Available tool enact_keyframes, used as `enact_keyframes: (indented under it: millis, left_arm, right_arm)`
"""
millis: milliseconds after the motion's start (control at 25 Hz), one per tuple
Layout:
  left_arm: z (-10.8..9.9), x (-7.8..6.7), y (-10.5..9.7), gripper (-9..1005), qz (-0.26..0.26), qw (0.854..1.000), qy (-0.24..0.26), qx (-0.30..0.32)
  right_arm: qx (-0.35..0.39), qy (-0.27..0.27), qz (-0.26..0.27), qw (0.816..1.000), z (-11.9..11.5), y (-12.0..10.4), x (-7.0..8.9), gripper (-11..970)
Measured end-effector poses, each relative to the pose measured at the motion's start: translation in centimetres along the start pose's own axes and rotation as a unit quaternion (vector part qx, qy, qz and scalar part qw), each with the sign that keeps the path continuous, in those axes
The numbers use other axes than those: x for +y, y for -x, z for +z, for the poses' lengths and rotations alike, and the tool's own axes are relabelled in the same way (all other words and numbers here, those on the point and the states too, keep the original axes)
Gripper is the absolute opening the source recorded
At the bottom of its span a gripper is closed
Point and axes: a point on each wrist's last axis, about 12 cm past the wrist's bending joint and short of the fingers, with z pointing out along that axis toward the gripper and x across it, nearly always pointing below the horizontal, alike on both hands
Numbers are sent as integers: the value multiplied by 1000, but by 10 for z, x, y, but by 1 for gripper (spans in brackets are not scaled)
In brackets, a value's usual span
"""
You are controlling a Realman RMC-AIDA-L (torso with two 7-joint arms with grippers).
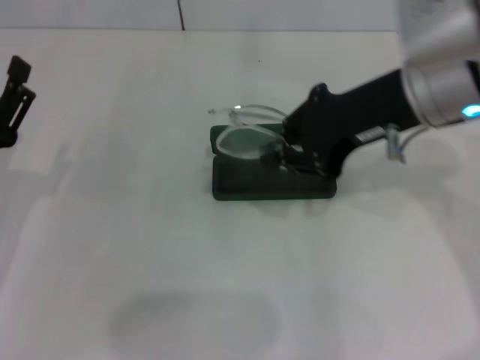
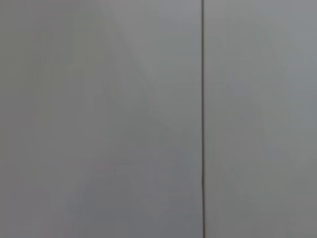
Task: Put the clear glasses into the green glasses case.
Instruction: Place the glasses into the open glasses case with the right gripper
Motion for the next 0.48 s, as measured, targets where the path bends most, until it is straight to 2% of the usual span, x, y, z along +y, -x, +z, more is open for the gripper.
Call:
enact_keyframes:
  millis: [240, 360, 480]
  left_arm:
    - [-5, -3, -4, 878, -6, 1000, 0, 15]
    - [-5, -4, -5, 878, -7, 1000, -1, 19]
    - [-4, -7, -6, 879, -10, 1000, -12, 23]
  right_arm:
    - [93, -34, 1, 995, 39, 9, -9, 120]
    - [141, -60, -7, 988, 55, 12, -10, 120]
    - [174, -62, -22, 983, 68, 11, -5, 120]
